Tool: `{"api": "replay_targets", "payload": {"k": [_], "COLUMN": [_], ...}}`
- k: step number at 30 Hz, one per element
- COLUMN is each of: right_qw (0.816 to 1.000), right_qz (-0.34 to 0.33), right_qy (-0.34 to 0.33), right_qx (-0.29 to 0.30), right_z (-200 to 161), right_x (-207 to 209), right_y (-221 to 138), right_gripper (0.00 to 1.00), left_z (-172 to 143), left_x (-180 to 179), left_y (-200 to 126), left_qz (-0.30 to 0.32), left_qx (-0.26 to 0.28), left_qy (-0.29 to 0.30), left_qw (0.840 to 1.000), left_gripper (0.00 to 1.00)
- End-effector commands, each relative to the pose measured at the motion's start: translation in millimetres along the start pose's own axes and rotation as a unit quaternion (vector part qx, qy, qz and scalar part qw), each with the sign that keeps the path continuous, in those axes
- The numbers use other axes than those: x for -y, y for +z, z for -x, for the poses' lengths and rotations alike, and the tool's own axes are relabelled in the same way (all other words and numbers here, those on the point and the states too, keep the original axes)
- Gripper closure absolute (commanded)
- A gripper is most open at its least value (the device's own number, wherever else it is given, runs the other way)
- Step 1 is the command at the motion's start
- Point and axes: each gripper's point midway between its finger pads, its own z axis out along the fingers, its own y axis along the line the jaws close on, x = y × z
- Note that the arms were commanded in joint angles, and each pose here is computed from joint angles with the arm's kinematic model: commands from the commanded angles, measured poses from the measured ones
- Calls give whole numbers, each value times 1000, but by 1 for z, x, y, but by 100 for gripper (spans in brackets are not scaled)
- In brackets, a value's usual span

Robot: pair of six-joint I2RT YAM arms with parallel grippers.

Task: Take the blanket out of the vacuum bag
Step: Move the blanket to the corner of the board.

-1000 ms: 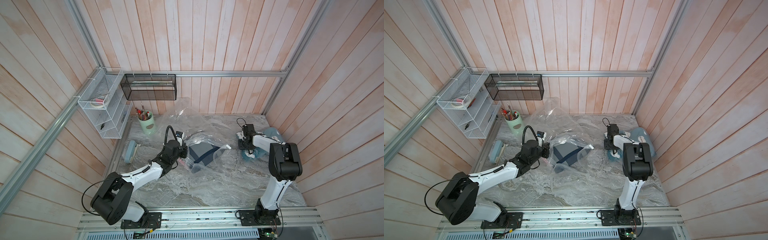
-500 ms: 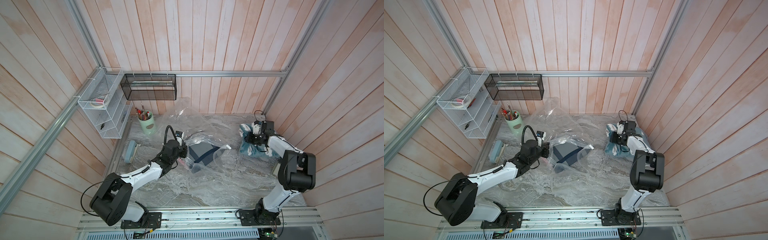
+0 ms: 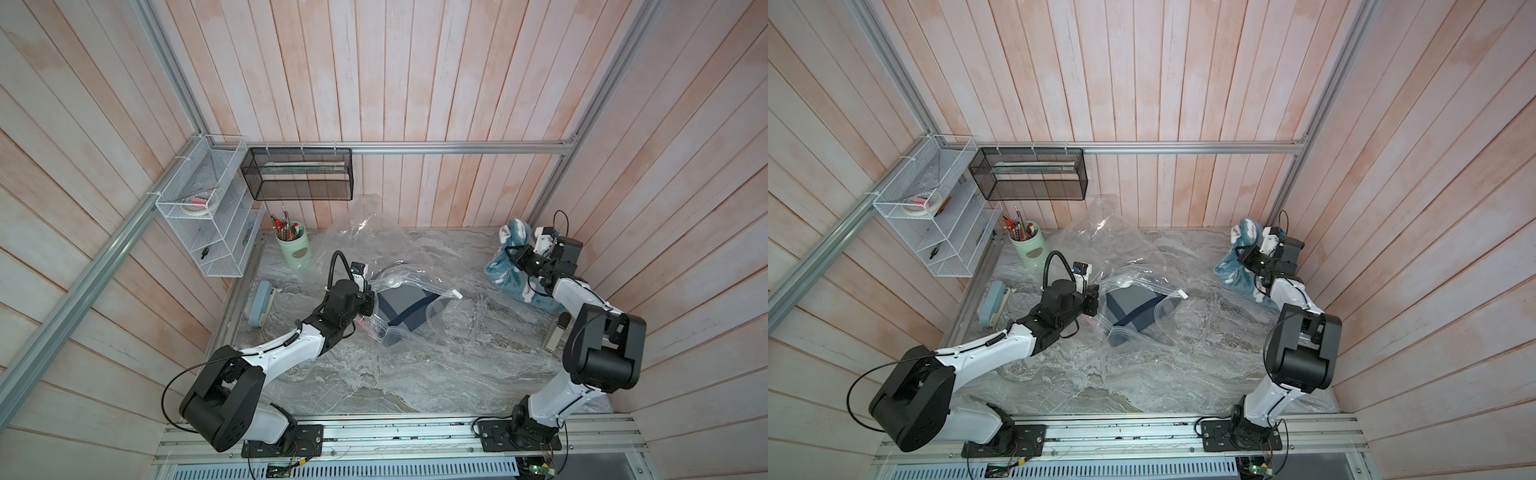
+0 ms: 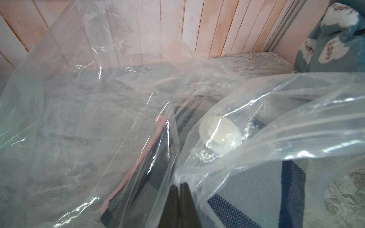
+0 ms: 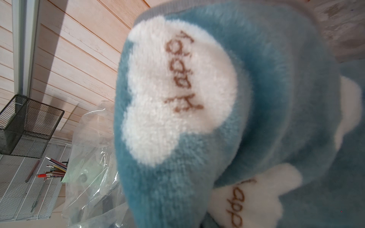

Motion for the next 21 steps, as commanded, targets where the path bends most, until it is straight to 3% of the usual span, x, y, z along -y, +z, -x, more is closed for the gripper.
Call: {"api": "replay_targets", "payload": {"k": [1,12,13,17,18,19,21], "right_qw": [999,997,996,993,993,993,993], "right_qz": [33,69,83,116,117,117,110], "right_qy": [-14,3,5,-2,-11,-22,-34], "right_qx": [17,-17,-15,1,4,10,23], "right_z": [15,-11,-14,-13,-10,-7,0], "right_x": [-18,-19,-23,-32,-36,-40,-46], "right_y": [26,111,113,110,107,102,90], "right_gripper": [100,100,94,46,26,18,13], "left_z": [17,26,26,28,29,29,31], "left_x": [-6,-7,-7,-6,-6,-6,-5], "left_y": [-4,-6,-5,-5,-5,-5,-4], "left_qz": [13,19,20,17,17,17,17], "left_qx": [21,30,29,30,31,30,29], "left_qy": [2,1,2,2,3,3,3], "left_qw": [1000,999,999,999,999,999,999], "left_gripper": [100,100,100,100,100,100,100]}}
